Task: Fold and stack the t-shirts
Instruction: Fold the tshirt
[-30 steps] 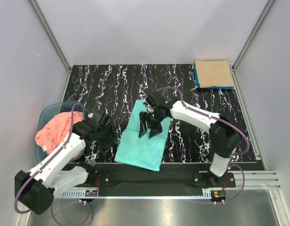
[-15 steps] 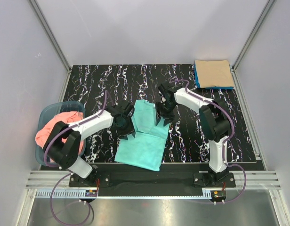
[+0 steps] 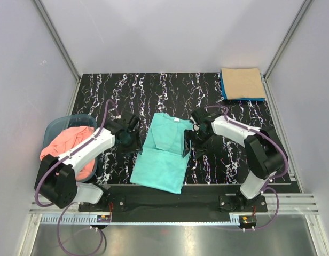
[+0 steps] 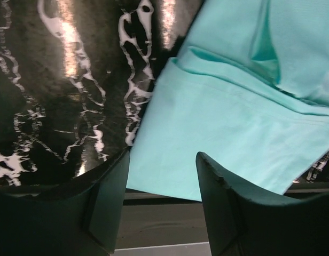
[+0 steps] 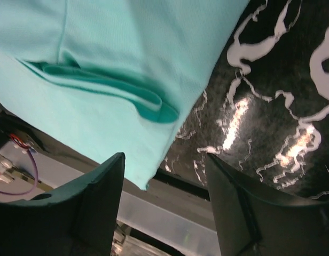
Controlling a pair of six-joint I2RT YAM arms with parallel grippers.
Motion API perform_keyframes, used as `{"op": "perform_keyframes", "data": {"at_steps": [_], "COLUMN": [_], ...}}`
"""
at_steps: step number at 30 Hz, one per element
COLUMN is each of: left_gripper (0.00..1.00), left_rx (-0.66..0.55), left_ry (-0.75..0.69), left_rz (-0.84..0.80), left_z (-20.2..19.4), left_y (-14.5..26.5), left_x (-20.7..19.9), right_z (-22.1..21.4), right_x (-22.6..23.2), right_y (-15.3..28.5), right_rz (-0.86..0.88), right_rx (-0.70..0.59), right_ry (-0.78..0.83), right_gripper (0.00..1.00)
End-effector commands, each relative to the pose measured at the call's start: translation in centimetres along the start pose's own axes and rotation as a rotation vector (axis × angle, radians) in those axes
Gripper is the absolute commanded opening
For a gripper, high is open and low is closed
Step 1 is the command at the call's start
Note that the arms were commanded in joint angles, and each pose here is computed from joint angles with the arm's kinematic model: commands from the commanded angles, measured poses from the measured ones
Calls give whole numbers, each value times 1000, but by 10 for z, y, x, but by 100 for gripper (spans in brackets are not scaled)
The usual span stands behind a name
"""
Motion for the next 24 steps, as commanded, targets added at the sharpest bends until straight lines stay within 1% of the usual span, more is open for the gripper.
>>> {"op": "perform_keyframes", "data": {"at_steps": [1, 4, 6, 7, 8, 11, 14, 18, 19, 20, 21, 22, 24], "left_gripper": [59, 63, 61, 60, 59, 59, 59, 60, 61, 61, 62, 63, 64], "left_rx": [-89, -124, -96, -100, -87, -42, -20, -58, -61, -66, -90, -101, -97], "left_ry": [-41, -75, -94, -103, -129, -138, -110, -64, -59, -45, -43, -40, -35], "left_rz": [39, 28, 40, 22, 21, -22, -31, -56, -59, -65, -25, -24, -21], "left_z": [11, 24, 31, 34, 35, 34, 33, 33, 32, 32, 32, 33, 31], "left_y": [2, -1, -7, -9, -15, -28, -35, -28, -25, -21, -20, -17, -15], "left_x": [8, 7, 7, 3, 4, -1, -4, -5, -5, -4, 0, 1, 3], "right_z": [25, 35, 41, 43, 47, 55, 65, 87, 92, 106, 112, 127, 141], "right_x": [5, 0, -10, -14, -17, -24, -29, -28, -30, -26, -25, -22, -20], "right_y": [-7, -15, -17, -19, -16, -16, -20, -29, -37, -34, -35, -37, -36], "right_rz": [49, 19, -15, -34, -39, -64, -88, -77, -76, -66, -62, -61, -59], "right_rx": [-128, -141, -124, -119, -127, -116, -104, -110, -98, -130, -128, -145, -159], "right_ry": [-28, -37, -52, -59, -54, -48, -12, 24, 25, 50, 56, 68, 101], "right_gripper": [67, 62, 57, 55, 55, 56, 56, 55, 55, 54, 52, 52, 52]}}
Point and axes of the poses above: each gripper's point midway between its finger pads, its own y axis back along the fingers, its own x axis along the line the jaws close on, z = x × y, the point moved 8 cm from there along y, back along the fingers, and after that the axes turned 12 degrees about y, right-handed, at the moved point
